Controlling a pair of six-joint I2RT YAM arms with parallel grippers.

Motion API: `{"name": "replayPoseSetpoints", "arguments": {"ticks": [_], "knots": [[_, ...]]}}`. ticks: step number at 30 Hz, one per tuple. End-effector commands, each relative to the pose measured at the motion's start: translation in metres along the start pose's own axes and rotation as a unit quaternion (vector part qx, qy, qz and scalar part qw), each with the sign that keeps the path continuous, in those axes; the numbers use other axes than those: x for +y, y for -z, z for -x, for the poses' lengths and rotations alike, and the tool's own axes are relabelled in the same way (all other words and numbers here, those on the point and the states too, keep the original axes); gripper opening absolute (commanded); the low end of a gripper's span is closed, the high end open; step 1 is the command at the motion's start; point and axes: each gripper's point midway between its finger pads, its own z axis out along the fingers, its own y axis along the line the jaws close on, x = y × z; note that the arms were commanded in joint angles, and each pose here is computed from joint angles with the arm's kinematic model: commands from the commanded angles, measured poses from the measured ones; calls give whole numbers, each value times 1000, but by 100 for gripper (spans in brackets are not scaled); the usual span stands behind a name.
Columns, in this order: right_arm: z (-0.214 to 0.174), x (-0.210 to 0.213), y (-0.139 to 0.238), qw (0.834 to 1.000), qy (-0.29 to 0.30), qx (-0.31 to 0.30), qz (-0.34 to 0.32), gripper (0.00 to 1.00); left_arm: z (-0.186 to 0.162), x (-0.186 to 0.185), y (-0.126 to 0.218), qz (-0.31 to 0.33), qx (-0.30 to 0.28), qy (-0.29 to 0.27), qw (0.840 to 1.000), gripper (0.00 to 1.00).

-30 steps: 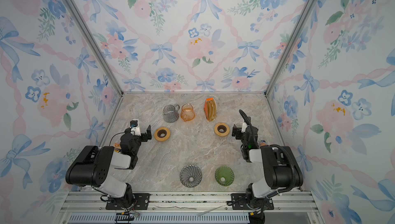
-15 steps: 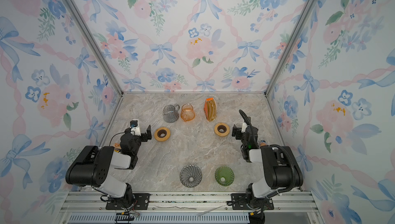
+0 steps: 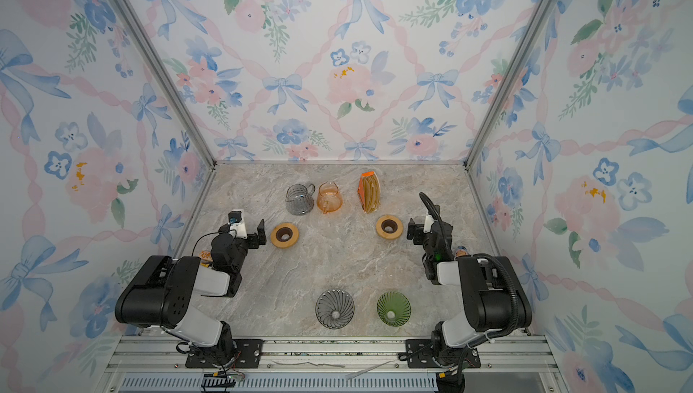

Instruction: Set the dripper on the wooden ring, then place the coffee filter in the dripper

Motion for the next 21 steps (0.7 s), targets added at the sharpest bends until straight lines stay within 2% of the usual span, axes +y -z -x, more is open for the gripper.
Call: {"name": "replayPoseSetpoints", "arguments": {"ticks": [1,21], "knots": [[9,0,-2,1000,0,-11,-1,96,0,0,2,-1,-5,-9,1000,98],[9,1,-2,1000,0,-10,2,96,0,0,2,-2,-5,-8,1000,98]]}}
